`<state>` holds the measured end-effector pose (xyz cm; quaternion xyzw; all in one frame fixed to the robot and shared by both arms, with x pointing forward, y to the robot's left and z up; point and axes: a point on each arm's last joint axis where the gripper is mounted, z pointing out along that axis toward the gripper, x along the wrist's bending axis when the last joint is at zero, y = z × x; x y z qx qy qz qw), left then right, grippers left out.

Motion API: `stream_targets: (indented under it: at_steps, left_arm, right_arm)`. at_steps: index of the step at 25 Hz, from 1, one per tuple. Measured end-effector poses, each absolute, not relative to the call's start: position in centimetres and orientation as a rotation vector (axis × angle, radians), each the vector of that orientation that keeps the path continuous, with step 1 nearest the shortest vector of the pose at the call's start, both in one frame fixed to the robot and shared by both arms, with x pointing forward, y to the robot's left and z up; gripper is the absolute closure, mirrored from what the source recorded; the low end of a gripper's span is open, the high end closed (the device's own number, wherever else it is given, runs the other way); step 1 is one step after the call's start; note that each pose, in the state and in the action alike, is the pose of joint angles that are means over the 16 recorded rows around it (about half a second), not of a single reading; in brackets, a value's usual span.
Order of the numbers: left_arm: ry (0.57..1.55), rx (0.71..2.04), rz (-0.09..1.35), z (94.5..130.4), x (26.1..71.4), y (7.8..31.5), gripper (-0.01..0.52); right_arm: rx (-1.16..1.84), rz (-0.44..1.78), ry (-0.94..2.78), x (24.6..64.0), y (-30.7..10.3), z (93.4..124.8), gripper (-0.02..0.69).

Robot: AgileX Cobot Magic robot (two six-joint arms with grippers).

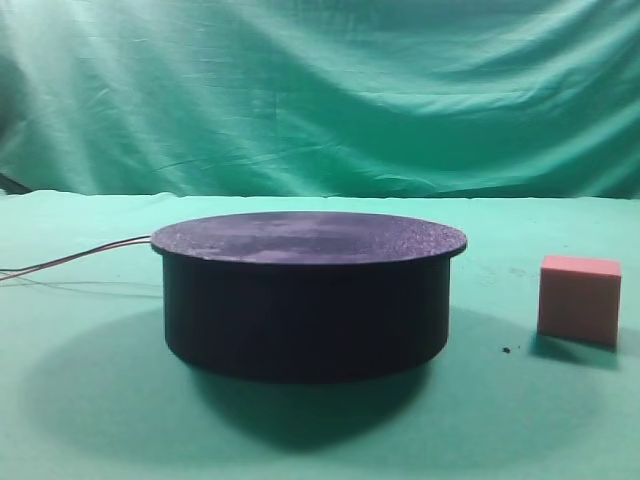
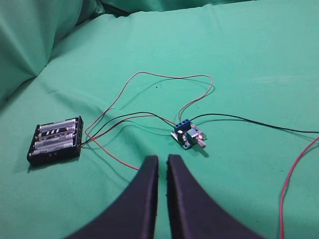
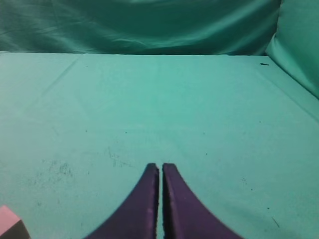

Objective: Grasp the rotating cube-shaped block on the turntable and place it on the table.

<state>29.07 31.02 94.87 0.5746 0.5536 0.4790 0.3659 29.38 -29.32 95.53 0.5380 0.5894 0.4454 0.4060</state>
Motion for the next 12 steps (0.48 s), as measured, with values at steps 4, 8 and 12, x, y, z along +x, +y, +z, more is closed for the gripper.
stream_targets:
  at_steps: [4,8,12]
  left_arm:
    - [1.423,1.477,1.231,94.87,29.07,31.02,0.514]
    - [1.423,1.477,1.231,94.87,29.07,31.02,0.514]
    - [1.423,1.477,1.231,94.87,29.07,31.02,0.514]
  right_arm:
    - [1.362,1.118,1.487,29.19,-29.36,94.87,0.665]
    - [1.372,1.109,1.497,29.13,-29.36,94.69,0.665]
    - [1.377,1.105,1.502,29.12,-29.37,94.62,0.665]
